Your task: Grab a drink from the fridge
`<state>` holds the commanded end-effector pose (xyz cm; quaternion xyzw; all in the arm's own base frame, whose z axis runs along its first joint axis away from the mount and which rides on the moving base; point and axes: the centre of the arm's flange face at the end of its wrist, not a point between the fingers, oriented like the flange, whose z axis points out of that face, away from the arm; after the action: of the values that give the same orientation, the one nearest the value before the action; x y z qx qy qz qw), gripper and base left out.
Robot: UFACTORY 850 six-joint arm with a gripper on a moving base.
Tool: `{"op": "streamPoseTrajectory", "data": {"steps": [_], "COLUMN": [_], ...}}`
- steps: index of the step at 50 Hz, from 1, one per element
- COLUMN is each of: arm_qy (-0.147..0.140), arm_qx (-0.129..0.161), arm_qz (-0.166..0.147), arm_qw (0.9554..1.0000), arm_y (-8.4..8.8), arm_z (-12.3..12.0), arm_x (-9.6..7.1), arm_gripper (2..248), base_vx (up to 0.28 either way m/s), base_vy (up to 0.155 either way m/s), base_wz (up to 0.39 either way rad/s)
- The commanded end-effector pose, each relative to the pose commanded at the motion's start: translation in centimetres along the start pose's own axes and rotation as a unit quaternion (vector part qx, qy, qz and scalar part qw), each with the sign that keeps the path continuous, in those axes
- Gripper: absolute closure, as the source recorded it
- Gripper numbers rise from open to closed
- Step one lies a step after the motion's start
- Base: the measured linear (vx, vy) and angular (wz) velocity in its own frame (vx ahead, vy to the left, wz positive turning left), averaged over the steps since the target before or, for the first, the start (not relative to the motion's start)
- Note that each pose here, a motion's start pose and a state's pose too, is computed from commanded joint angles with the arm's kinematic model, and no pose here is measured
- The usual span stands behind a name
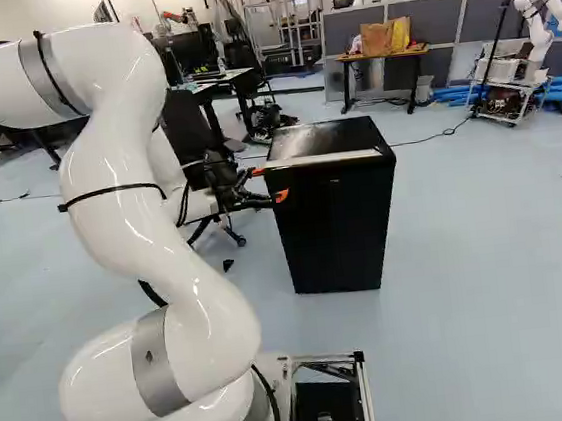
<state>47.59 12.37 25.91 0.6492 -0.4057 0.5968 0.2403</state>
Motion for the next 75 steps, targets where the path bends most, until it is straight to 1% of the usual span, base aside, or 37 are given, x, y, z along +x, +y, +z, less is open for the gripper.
{"op": "streamPoseTrajectory", "data": {"steps": [10, 18, 48, 75], "arm_qy": [0.000, 0.000, 0.000, 0.000], "arm_qx": [-0.001, -0.008, -0.049, -0.089], "arm_qz": [0.000, 0.002, 0.010, 0.018], "arm_qw": [1.0000, 1.0000, 0.9987, 0.9959], "arm_y": [0.0, 0.1, 0.9, 1.6], "arm_z": [0.0, 0.0, 0.0, -0.1], "arm_x": [0.0, 0.0, 0.0, 0.0], "arm_gripper": [3, 3, 3, 3], "base_vx": [0.000, 0.000, -0.001, 0.000], "base_vy": [0.000, 0.000, -0.001, 0.000], "base_wz": [0.000, 0.000, -0.002, 0.000]}}
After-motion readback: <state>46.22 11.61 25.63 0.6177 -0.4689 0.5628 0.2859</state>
